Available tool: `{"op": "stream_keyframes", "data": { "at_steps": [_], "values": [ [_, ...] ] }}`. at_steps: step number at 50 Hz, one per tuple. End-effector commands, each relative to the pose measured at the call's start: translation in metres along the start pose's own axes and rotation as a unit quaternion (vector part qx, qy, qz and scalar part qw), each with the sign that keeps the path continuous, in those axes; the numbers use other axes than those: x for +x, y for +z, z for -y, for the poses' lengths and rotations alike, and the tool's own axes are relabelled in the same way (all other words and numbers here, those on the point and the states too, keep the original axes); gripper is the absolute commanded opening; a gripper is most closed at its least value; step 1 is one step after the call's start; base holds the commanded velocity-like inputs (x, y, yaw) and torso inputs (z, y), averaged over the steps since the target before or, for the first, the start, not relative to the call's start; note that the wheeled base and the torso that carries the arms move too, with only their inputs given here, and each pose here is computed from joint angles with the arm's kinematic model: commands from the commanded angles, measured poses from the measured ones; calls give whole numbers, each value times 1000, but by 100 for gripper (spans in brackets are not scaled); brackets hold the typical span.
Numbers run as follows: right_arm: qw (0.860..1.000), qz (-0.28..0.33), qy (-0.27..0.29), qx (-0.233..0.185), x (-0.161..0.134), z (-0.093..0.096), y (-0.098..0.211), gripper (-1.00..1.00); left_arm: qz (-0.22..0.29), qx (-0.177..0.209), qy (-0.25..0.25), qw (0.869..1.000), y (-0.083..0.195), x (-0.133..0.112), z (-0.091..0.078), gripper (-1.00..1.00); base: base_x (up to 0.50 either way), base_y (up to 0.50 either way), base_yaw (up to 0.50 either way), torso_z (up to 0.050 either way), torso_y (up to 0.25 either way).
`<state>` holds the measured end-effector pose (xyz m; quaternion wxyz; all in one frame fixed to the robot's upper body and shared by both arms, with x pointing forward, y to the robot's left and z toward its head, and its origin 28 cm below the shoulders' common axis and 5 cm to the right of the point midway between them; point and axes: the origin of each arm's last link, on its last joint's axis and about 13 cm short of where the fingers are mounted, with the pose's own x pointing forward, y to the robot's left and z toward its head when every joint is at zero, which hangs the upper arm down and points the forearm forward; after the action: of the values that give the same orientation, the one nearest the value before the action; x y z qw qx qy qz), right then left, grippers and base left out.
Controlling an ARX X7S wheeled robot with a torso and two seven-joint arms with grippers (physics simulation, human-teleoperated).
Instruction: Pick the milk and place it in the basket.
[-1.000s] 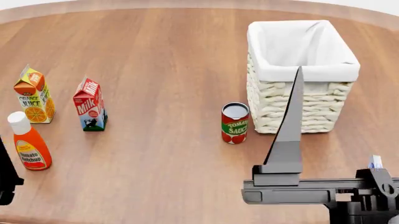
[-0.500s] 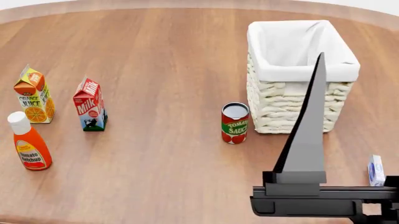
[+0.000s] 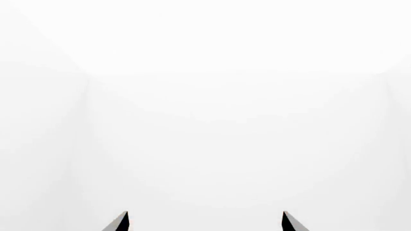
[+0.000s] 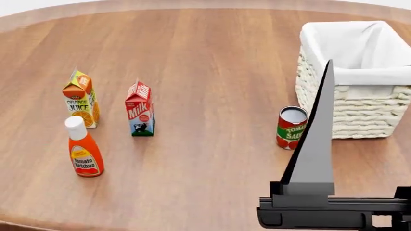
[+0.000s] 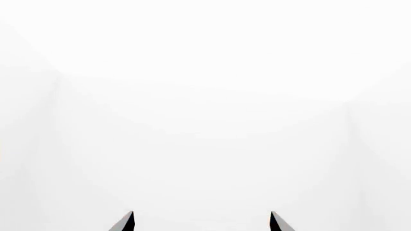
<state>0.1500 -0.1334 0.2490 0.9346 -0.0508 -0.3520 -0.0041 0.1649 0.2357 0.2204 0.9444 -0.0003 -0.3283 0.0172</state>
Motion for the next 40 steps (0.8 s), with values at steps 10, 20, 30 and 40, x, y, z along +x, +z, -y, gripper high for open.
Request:
{"op": "stream_keyframes", "data": {
  "at_steps": [10,20,30,40],
  "values": [
    [1000,-2,-3,-17,-1,0,-1,100,0,1,0,1000,0,0,0,100,0,0,0,0,0],
    [1000,8,13,0,-5,-1,3,100,-3,-3,0,1000,-1,0,0,100,32,0,0,0,0],
    [1000,7,18,9,-5,-1,3,100,-3,-2,1,1000,-1,0,0,100,496,0,0,0,0],
    [1000,4,21,9,-5,-1,1,100,-3,-2,1,1000,-1,1,-1,100,500,0,0,0,0]
  ]
}}
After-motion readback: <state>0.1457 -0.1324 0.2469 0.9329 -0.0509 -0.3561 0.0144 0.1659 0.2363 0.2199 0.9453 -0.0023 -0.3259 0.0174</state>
